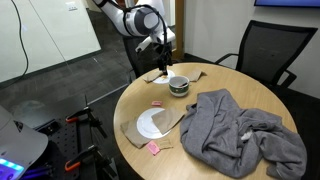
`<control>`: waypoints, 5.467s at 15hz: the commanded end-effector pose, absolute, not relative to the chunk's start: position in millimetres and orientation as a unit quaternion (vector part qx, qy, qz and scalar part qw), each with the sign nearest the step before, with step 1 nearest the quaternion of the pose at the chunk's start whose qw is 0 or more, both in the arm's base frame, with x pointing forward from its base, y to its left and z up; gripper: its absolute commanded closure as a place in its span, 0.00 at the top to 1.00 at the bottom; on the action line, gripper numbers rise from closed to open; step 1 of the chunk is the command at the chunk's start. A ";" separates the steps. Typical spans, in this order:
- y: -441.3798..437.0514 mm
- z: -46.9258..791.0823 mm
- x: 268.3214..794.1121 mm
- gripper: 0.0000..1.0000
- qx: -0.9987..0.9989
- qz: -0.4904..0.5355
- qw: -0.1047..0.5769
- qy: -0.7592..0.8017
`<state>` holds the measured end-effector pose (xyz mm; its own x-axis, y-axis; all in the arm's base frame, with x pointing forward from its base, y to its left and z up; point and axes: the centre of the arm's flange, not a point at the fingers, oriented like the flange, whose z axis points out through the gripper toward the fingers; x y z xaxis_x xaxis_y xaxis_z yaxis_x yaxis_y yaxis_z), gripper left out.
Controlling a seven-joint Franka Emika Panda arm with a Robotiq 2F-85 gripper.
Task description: Remove the pen from the mug and put it on the table
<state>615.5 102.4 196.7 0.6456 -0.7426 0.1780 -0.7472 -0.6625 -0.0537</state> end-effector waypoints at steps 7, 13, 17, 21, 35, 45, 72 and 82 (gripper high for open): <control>96.3 168.3 637.6 1.00 0.895 0.090 0.012 -0.437; 98.0 162.8 645.5 1.00 0.894 0.093 0.012 -0.437; 100.3 157.7 654.7 1.00 0.893 0.105 0.019 -0.437; 102.0 153.0 665.0 1.00 0.893 0.111 0.027 -0.435; 98.1 105.2 696.2 0.65 0.892 0.115 0.054 -0.434; 102.1 87.1 709.4 0.23 0.894 0.117 0.075 -0.427; 155.9 242.9 625.9 0.04 0.935 0.191 0.076 -0.288; 180.6 250.2 586.2 0.04 0.996 0.067 0.010 -0.057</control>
<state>600.2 185.7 241.9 0.9503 -0.2149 0.2253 -0.2264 -0.9737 0.0259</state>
